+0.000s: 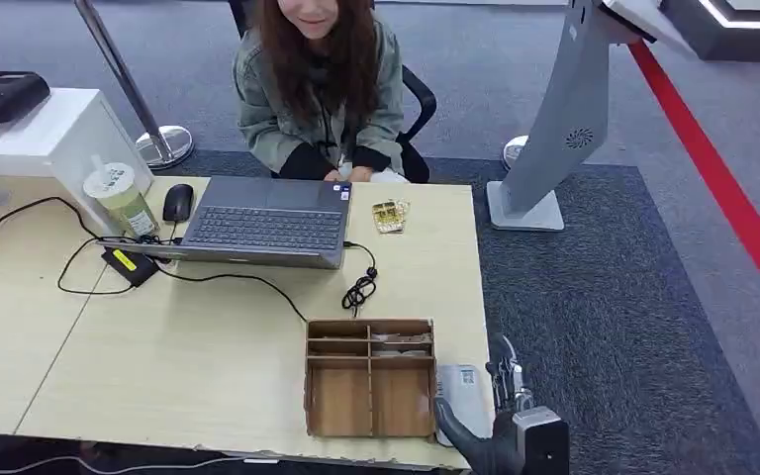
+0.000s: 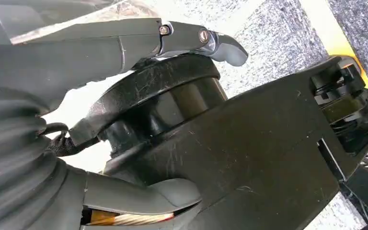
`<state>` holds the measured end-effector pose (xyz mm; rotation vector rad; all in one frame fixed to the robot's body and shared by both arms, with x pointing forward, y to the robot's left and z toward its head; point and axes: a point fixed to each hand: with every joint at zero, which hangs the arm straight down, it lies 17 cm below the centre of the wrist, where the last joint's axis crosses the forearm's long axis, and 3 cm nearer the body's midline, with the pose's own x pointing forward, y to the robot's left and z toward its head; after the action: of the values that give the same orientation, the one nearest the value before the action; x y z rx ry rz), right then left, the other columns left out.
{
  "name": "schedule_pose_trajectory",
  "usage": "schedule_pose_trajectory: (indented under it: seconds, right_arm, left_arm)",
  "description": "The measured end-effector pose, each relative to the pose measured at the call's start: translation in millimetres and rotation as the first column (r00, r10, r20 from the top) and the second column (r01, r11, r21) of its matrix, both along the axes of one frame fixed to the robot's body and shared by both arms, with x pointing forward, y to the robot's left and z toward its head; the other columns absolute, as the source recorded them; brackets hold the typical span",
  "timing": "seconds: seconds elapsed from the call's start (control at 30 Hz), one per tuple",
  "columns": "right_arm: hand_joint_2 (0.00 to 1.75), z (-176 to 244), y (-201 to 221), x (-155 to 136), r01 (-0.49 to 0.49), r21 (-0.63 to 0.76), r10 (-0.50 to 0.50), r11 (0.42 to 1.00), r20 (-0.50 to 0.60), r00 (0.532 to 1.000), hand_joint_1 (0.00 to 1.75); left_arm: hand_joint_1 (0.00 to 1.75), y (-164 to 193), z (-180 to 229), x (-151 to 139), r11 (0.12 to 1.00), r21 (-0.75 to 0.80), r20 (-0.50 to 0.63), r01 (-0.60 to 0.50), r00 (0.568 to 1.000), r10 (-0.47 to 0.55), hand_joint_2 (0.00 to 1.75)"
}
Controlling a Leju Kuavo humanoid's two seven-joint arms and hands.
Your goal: Pass the card to the sensor for recognition and then transmit it.
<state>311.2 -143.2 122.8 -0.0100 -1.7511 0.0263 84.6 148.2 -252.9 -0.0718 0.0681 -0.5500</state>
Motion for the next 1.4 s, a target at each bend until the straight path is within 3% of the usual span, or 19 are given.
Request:
schedule_pose_trajectory:
  seconds: [1.4]
  right_arm:
    - [1.75,17.4,9.3,2.2,-0.022,-0.051,0.025,0.998,0.042,0.999,0.00]
  left_arm:
    - [0.00,0.9,-0.1,-0.1,1.000,0.005,0.001,0.015,1.000,-0.015,1.75]
